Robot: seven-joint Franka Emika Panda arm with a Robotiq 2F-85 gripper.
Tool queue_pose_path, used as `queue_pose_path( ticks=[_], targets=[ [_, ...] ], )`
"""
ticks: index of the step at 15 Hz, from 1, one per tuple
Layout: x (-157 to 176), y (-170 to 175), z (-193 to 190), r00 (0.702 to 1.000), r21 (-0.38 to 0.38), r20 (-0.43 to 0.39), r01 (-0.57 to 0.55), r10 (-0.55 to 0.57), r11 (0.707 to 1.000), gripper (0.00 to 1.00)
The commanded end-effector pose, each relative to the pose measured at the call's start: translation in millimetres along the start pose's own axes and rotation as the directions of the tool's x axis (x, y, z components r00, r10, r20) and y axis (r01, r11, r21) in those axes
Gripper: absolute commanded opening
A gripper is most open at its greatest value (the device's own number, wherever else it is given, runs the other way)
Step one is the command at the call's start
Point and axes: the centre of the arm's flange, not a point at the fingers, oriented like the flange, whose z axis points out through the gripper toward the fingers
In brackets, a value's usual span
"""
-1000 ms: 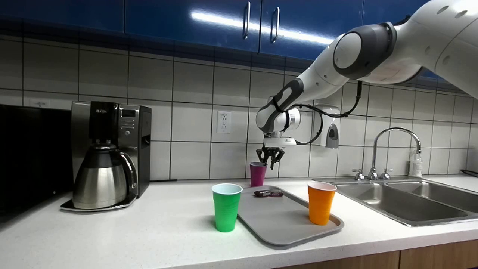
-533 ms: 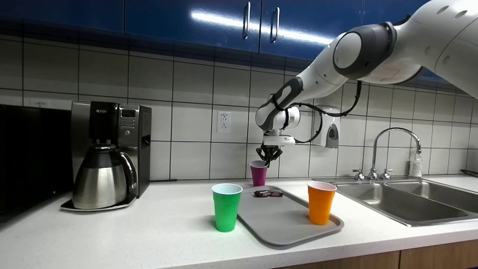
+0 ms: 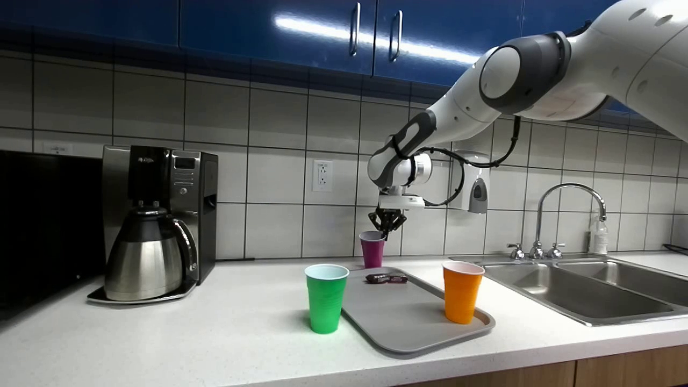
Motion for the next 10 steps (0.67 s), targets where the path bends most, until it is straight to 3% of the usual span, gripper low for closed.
queue_pose_path(
  ticks=[1,10],
  targets=[
    [2.7,0.9,-2.4,1.0,0.017,0.006,-0.021,0.021,1.0,0.01],
    [1.4,0.8,-20.8,0.999,0.058,-0.017,-0.032,0.033,0.998,0.01]
  ],
)
